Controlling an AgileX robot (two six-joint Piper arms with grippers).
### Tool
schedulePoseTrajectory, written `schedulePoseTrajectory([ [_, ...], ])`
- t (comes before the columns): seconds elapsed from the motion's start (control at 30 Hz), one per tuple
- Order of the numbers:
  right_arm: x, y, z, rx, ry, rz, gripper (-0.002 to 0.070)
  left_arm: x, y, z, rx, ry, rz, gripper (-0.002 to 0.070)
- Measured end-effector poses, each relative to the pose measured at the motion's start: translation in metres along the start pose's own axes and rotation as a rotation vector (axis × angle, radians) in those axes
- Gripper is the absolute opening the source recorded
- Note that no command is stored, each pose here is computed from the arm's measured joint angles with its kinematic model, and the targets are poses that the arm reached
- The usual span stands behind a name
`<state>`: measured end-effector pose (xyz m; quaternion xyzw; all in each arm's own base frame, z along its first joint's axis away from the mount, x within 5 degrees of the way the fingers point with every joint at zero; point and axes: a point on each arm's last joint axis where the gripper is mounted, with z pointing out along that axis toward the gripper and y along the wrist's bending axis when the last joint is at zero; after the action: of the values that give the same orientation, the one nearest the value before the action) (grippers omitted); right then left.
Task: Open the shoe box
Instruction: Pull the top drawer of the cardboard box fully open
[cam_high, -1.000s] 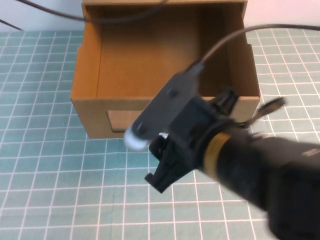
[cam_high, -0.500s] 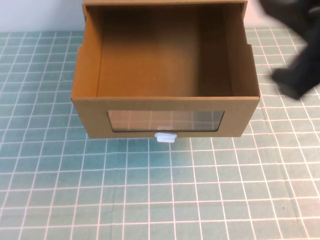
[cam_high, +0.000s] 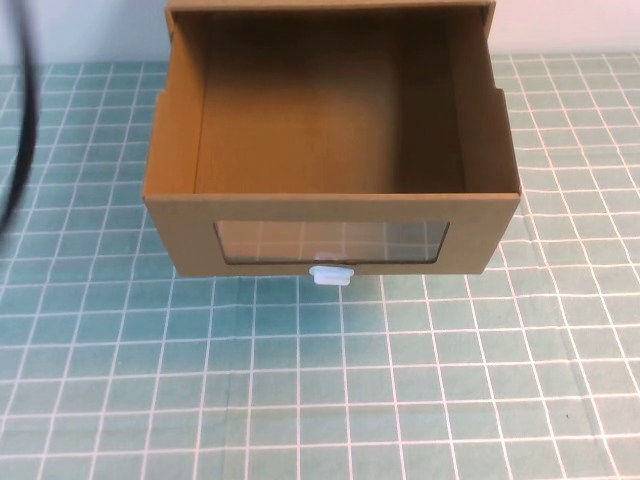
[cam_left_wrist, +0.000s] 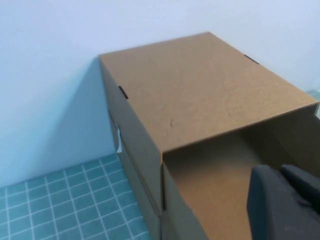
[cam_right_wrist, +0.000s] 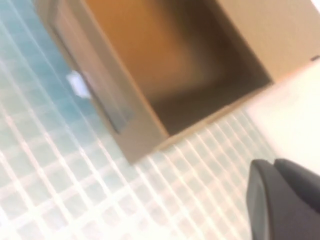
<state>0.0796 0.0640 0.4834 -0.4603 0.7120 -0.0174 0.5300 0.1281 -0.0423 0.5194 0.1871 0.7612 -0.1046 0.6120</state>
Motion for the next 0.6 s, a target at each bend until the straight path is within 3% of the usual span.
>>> schedulePoseTrajectory([
  [0.2,0.052,0.009,-0.023,-0.033,-0.203,0.21,-0.0013,0.097,-0.017,-0.036,-0.066,-0.104,-0.037,-0.0004],
  [0.33,0.086,0.024,-0.011,0.013,-0.216,0.173,-0.0013,0.152,-0.024,-0.046,-0.099,-0.171,-0.109,-0.0004],
  [0.6,0.12,0.043,0.011,0.073,-0.166,0.067,-0.0013,0.201,-0.032,-0.057,-0.121,-0.252,-0.129,-0.0004],
])
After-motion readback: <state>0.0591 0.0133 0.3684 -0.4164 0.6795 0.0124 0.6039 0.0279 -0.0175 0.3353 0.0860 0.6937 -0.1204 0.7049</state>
